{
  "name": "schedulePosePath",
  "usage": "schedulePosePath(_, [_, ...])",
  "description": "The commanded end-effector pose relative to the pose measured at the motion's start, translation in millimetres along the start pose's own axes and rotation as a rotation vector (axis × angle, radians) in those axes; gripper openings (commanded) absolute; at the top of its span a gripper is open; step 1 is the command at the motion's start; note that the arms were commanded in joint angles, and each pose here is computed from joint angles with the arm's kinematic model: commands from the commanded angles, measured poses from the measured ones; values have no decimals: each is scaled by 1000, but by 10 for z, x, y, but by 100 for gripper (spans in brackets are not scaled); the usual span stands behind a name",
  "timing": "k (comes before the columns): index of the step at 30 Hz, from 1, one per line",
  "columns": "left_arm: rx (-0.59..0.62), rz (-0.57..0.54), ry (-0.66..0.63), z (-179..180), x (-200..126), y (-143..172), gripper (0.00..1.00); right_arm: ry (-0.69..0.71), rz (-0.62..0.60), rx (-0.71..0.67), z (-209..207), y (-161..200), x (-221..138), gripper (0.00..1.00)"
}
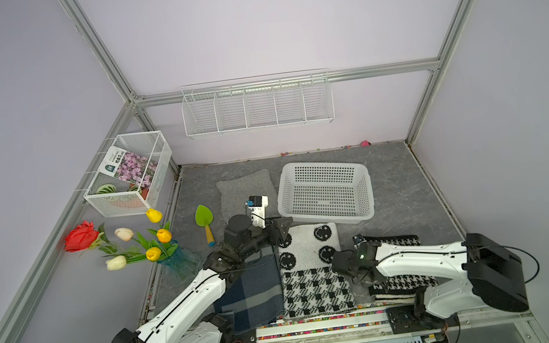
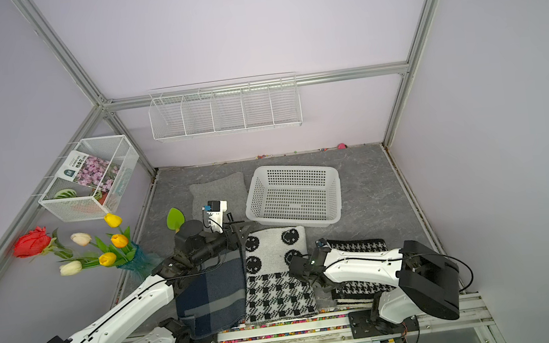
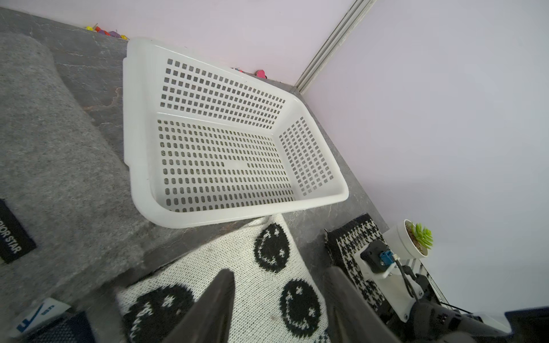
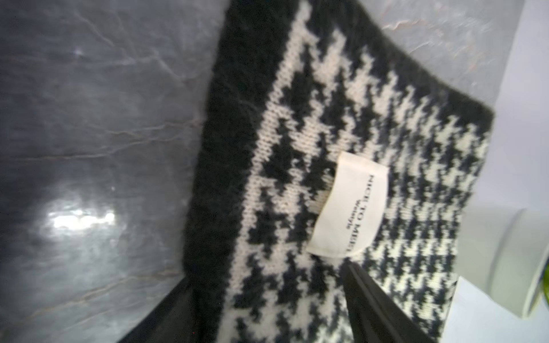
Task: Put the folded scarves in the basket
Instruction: Adjust the scarf at the center of the board, then pick up the scarf at the center of the board.
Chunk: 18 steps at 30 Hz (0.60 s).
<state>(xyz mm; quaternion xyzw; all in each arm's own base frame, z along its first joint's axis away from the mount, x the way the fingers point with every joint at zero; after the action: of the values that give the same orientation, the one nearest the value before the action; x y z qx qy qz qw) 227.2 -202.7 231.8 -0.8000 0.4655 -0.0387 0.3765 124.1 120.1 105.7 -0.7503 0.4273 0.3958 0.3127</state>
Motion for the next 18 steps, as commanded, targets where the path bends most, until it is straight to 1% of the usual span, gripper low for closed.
schedulePosePath(1, [-10, 11, -27, 77, -1, 76, 54, 2, -127, 44, -130, -63, -190, 78])
schedulePosePath(3, [-11, 16, -42, 114, 14, 96, 54, -72, -215, 57, -69, -92, -313, 78])
schedulePosePath(6, [-4, 12, -51, 125, 14, 93, 54, -205, -293, 58, 82, -98, -441, 78])
schedulePosePath(9, [2, 5, -60, 130, 6, 83, 54, -367, -324, 29, 335, -75, -492, 78])
schedulePosePath(13, [0, 12, -56, 132, 23, 94, 54, -494, -352, 21, 531, -42, -534, 78])
schedulePosePath(16, [-2, 16, -59, 143, 32, 99, 54, -631, -382, 33, 688, -21, -559, 78])
schedulePosePath(18, [-2, 17, -57, 139, 32, 101, 54, -673, -407, 26, 743, -5, -567, 78])
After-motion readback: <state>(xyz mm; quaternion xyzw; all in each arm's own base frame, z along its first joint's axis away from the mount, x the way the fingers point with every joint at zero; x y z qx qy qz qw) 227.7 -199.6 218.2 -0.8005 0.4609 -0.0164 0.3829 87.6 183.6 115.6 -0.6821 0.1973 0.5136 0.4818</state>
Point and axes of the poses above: each gripper's point midway between its finger pads, its own x axis out along the fingers, its own z axis along the line the jaws close on, y = z × x, the point moved 6 cm from there along -x, back along the fingers, and after that the axes turned 12 degrees about -x, right-handed, at the moved point
